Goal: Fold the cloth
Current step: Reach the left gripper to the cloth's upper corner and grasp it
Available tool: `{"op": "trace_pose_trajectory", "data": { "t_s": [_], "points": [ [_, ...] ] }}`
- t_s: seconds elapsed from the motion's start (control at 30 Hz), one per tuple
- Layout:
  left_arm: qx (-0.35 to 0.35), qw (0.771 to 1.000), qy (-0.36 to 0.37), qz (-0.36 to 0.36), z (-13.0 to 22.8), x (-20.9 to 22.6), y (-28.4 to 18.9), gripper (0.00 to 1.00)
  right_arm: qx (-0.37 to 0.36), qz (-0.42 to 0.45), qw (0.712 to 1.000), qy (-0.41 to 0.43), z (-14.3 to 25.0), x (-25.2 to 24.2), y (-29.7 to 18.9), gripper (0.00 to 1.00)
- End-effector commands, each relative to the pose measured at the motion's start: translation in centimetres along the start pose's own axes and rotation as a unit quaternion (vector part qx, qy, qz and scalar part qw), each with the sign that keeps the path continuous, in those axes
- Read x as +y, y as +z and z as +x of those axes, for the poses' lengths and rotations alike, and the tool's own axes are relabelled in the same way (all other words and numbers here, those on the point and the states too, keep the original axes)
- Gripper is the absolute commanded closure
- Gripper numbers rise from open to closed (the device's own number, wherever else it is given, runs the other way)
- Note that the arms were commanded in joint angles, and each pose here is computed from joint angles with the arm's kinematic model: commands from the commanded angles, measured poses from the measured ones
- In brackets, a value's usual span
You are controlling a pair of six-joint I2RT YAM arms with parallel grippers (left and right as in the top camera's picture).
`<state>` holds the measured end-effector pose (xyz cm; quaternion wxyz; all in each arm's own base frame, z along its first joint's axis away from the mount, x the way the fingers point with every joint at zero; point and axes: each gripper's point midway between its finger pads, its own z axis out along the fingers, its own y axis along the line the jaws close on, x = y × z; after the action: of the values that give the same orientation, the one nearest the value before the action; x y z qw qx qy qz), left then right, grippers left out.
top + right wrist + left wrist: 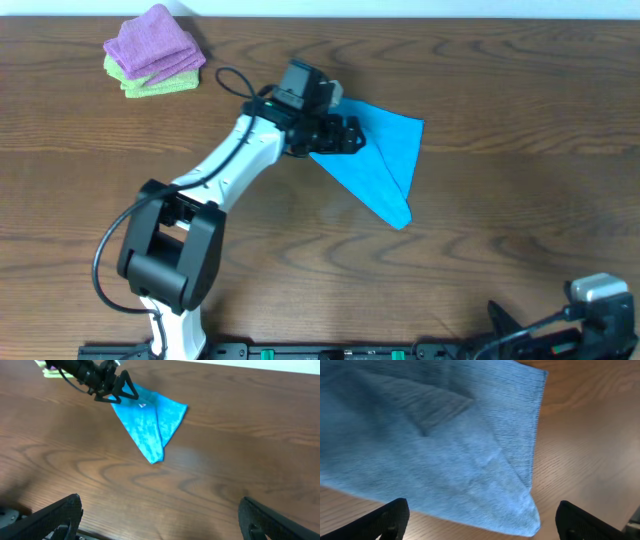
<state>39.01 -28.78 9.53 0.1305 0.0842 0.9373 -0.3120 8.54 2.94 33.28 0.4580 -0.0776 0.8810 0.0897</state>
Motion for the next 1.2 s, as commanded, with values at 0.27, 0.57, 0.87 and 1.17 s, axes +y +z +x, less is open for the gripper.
{"op": "trace_pose_trajectory", "data": {
  "t_s": [0.27,0.57,0.87,1.17],
  "points": [
    [-0.027,0.994,-0.11,-0.007,-1.4,-0.2,3.6,0.09,0.009,0.064,0.997,-0.044,-0.1,-2.2,0.9,0.01],
    [-0.03,0.993,-0.115,-0.018,-2.4,0.4,4.8,0.09,-0.001,0.063,0.997,-0.054,-0.6,-2.2,0.9,0.01],
    [-0.033,0.993,-0.11,-0.037,-2.5,1.4,5.3,0.1,0.0,0.062,0.997,-0.046,-0.5,-2.2,0.9,0.01],
    [-0.072,0.989,-0.104,-0.082,-3.9,3.3,4.9,0.09,-0.006,0.061,0.997,-0.046,-0.8,-2.1,0.9,0.01]
  ]
}}
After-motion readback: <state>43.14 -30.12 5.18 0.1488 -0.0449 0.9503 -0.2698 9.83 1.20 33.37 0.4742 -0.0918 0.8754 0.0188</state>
